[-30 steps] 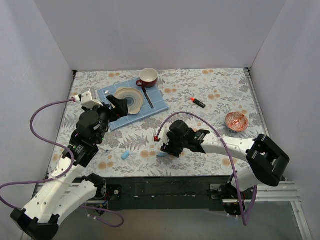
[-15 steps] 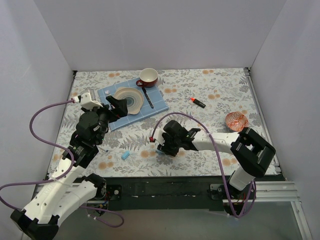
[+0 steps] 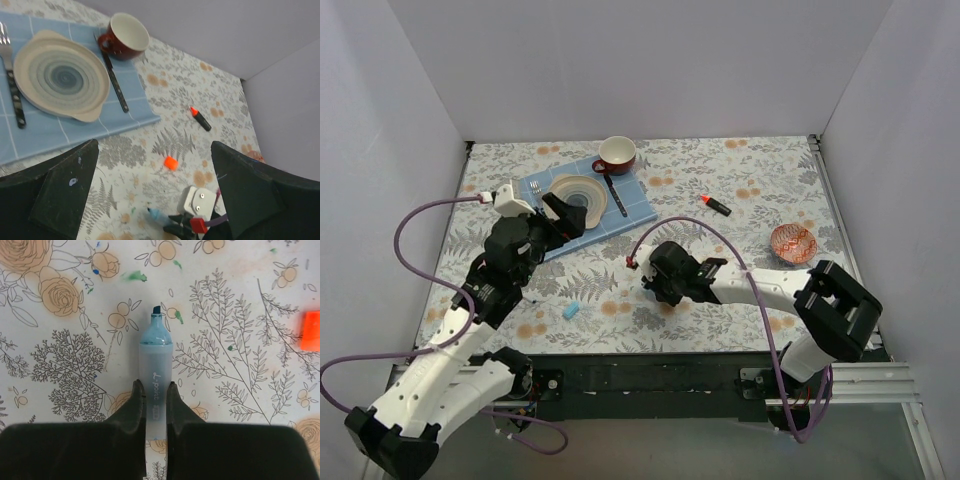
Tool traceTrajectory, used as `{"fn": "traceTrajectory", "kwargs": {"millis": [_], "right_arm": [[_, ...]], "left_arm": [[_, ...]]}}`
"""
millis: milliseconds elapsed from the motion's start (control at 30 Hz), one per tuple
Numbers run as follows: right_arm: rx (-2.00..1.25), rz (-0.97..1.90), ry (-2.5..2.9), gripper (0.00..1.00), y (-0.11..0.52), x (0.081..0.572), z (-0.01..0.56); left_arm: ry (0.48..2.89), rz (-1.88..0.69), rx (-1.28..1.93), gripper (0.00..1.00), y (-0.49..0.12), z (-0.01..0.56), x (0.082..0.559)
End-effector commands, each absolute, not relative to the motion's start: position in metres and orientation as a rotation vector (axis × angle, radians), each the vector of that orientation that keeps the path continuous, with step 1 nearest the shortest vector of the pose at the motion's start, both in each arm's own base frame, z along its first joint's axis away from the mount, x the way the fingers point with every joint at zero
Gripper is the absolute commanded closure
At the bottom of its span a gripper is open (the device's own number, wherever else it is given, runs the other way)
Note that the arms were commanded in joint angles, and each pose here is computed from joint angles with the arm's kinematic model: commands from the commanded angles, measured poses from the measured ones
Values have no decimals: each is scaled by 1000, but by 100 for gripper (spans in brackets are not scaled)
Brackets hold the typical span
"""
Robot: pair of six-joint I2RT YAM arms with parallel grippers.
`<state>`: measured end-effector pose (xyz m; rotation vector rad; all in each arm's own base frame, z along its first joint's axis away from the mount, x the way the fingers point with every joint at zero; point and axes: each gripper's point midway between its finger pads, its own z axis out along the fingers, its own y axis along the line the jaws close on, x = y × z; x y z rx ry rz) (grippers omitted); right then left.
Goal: Insert the pens into the pen caps
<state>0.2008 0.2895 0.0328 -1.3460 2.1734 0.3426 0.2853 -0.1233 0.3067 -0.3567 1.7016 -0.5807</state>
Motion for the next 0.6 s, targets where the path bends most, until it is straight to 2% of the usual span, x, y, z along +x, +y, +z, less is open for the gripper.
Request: {"fn": "traceTrajectory", "kwargs": {"millis": [0, 33, 100, 333, 567], "right_arm": [[-1162, 311, 2200, 99, 289, 213, 52], [-1133, 327, 2189, 99, 292, 215, 55], [-1036, 370, 2213, 99, 296, 214, 61], [-816, 502, 2159, 99, 313, 224, 96], [-703, 710, 2036, 99, 336, 221, 142]], "left_arm": [[1920, -766, -459, 7, -151, 254, 265], [1978, -793, -477, 8, -156, 231, 259], [2018, -923, -446, 12, -174, 219, 246], [2123, -1077, -451, 20, -199, 176, 235], [2135, -1168, -384, 21, -216, 161, 236]]}}
